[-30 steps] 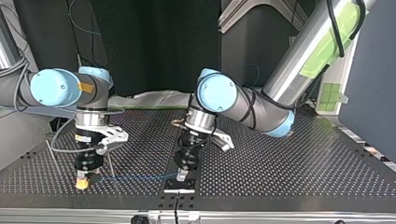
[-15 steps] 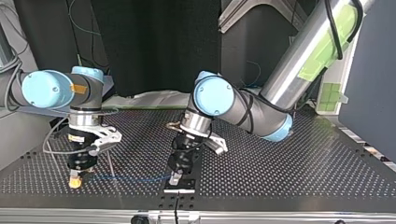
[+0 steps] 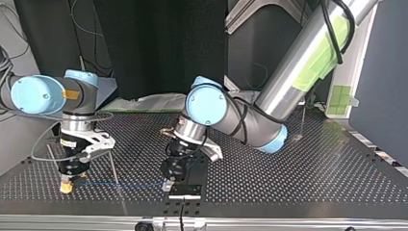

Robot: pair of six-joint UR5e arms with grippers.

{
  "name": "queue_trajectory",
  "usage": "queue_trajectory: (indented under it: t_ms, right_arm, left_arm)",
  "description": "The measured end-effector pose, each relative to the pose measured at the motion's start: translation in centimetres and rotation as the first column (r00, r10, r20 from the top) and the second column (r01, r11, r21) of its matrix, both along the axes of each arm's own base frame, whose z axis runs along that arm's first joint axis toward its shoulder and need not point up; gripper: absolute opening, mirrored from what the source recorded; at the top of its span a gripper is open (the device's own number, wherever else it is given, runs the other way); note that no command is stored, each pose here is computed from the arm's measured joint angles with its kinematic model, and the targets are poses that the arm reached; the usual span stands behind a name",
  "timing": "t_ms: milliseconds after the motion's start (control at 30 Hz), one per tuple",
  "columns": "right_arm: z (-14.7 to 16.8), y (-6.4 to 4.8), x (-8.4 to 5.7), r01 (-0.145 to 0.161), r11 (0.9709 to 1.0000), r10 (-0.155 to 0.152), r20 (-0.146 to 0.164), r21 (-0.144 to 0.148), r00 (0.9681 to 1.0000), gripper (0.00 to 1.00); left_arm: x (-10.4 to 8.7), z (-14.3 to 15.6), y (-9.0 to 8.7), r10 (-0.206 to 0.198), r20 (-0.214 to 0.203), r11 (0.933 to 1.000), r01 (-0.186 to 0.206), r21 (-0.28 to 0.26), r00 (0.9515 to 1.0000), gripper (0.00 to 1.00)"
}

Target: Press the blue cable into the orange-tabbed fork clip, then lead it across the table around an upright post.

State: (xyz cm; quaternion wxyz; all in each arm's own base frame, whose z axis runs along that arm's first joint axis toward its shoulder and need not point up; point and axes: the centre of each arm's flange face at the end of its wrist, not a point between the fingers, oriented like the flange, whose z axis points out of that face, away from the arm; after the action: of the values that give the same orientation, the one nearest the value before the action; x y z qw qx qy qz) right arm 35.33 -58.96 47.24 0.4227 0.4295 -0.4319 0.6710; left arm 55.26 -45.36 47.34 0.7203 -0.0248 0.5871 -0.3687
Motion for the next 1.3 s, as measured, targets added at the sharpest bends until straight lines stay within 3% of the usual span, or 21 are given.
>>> queue_trajectory:
  t_ms: [367,767,1033,1300]
  right_arm:
    - [-0.6,-1.2,-2.2,0.036,0.9992,-0.035,-0.004,0.017,0.9994,0.00]
    - [-3.1,-1.9,-4.2,0.070,0.9956,-0.069,-0.019,0.062,0.9974,0.00]
    - [-6.3,-2.3,-4.5,0.080,0.9902,-0.076,-0.040,0.114,0.9963,0.00]
    - [-10.4,-2.5,-4.9,0.090,0.9802,-0.078,-0.069,0.177,0.9945,0.00]
  left_arm:
    - [0.0,-0.6,-0.8,-0.034,-0.013,0.9994,0.034,-0.004,0.9993,0.00]
    - [1.0,-5.2,-3.6,-0.058,-0.075,0.9970,0.062,0.047,0.9955,0.00]
    - [1.3,-7.0,-4.2,-0.053,-0.086,0.9955,0.060,0.073,0.9948,0.00]
    - [1.6,-6.9,-4.4,-0.055,-0.062,0.9963,0.059,0.062,0.9965,0.00]
